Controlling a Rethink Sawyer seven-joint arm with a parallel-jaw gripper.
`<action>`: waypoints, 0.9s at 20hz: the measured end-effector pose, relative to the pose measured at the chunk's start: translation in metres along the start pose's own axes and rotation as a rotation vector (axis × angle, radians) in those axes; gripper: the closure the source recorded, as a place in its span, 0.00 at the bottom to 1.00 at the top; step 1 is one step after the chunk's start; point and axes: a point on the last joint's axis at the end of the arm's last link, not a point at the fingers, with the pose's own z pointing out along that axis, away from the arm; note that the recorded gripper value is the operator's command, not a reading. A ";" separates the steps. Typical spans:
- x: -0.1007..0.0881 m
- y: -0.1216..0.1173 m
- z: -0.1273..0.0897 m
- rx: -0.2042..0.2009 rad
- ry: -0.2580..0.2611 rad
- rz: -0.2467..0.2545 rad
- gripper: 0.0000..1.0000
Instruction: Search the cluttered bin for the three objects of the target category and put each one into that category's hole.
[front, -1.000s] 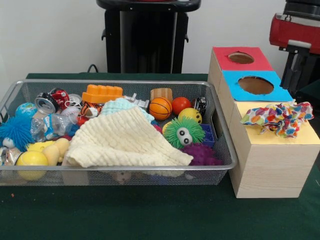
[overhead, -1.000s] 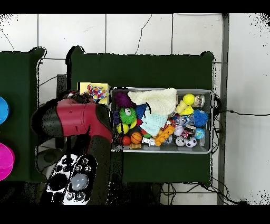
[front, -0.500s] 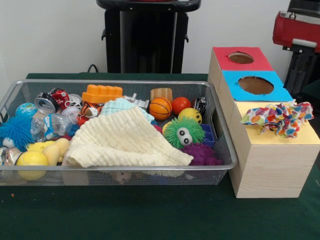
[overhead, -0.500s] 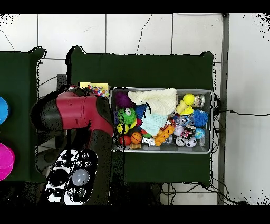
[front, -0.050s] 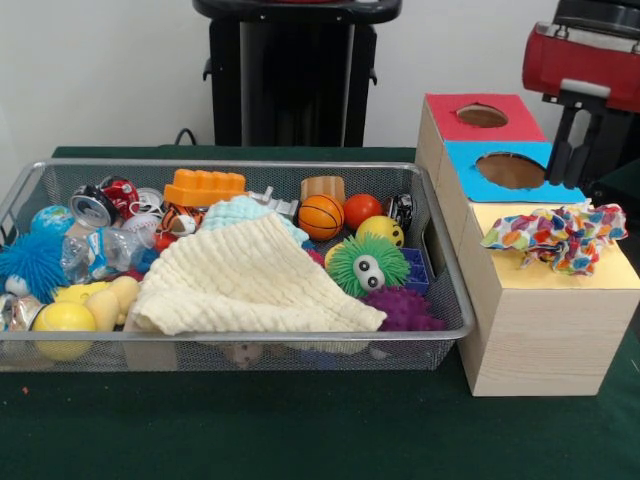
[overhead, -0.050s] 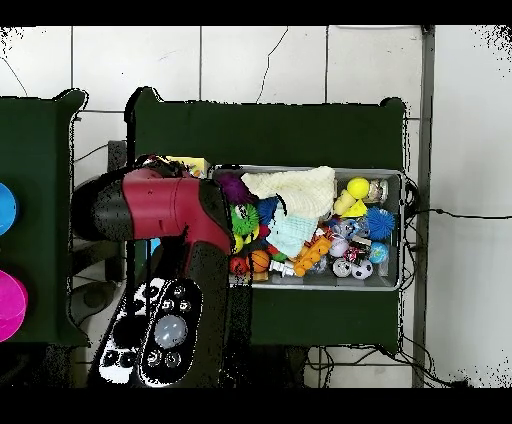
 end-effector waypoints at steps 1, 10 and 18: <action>-0.002 -0.003 0.001 0.002 0.001 0.005 1.00; 0.002 -0.011 0.018 0.019 0.022 0.012 1.00; 0.028 -0.009 0.043 0.041 0.059 -0.010 1.00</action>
